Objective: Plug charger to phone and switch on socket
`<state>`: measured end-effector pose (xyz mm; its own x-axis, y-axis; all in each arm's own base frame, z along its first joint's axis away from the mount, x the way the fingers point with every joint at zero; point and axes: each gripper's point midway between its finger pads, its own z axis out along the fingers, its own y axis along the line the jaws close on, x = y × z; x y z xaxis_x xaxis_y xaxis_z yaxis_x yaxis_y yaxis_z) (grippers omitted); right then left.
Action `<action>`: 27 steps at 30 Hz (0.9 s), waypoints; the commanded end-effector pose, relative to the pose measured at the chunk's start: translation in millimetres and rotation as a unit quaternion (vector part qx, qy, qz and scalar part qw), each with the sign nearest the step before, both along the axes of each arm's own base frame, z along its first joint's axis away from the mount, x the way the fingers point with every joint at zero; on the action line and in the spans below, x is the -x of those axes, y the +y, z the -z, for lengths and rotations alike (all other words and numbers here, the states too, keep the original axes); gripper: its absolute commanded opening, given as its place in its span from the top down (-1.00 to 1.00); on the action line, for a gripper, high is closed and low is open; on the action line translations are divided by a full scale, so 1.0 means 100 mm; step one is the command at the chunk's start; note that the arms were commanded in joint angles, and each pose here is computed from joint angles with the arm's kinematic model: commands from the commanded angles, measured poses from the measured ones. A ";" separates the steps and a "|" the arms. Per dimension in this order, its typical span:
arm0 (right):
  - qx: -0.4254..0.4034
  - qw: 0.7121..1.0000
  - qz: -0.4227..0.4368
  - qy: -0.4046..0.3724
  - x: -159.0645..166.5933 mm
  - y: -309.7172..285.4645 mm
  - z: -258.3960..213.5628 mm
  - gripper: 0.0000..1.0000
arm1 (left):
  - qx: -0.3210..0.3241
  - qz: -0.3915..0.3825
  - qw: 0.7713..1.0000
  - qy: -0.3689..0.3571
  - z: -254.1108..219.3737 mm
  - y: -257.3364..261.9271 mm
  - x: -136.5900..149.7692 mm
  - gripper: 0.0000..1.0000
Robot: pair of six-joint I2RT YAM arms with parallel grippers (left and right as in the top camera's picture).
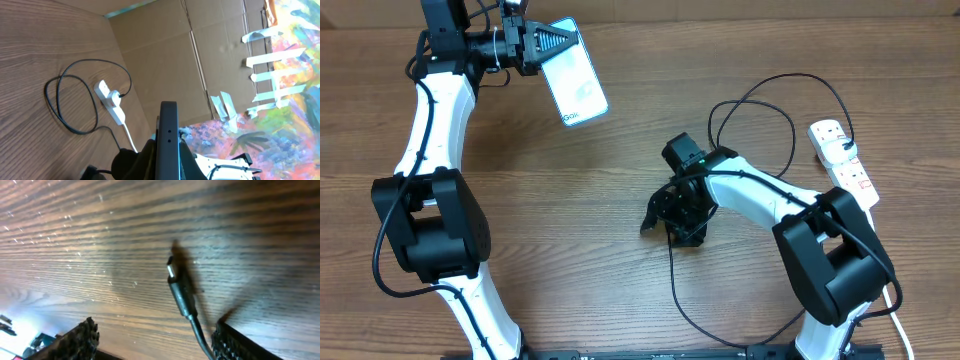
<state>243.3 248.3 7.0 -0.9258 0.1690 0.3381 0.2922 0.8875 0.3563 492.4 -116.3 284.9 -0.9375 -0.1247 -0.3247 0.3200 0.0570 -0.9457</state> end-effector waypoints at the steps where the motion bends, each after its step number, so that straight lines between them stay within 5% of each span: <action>1: 0.049 0.998 -0.045 -0.005 0.07 -0.29 0.44 -0.55 | 0.004 0.014 1.000 -0.025 -0.11 -0.03 0.06 0.91; 5: 0.037 0.998 -0.054 -0.015 0.03 -0.25 0.43 -0.59 | 0.004 0.014 0.999 -0.029 -0.11 -0.03 0.06 0.92; 14: 0.142 0.980 -0.082 -0.116 -0.63 -0.46 0.06 -0.82 | 0.005 0.017 0.999 -0.035 -0.12 -0.03 0.07 0.92; 27: 0.155 0.979 -0.113 -0.072 -0.38 -0.49 -0.01 -0.84 | 0.005 0.017 0.999 -0.035 -0.12 -0.03 0.07 0.92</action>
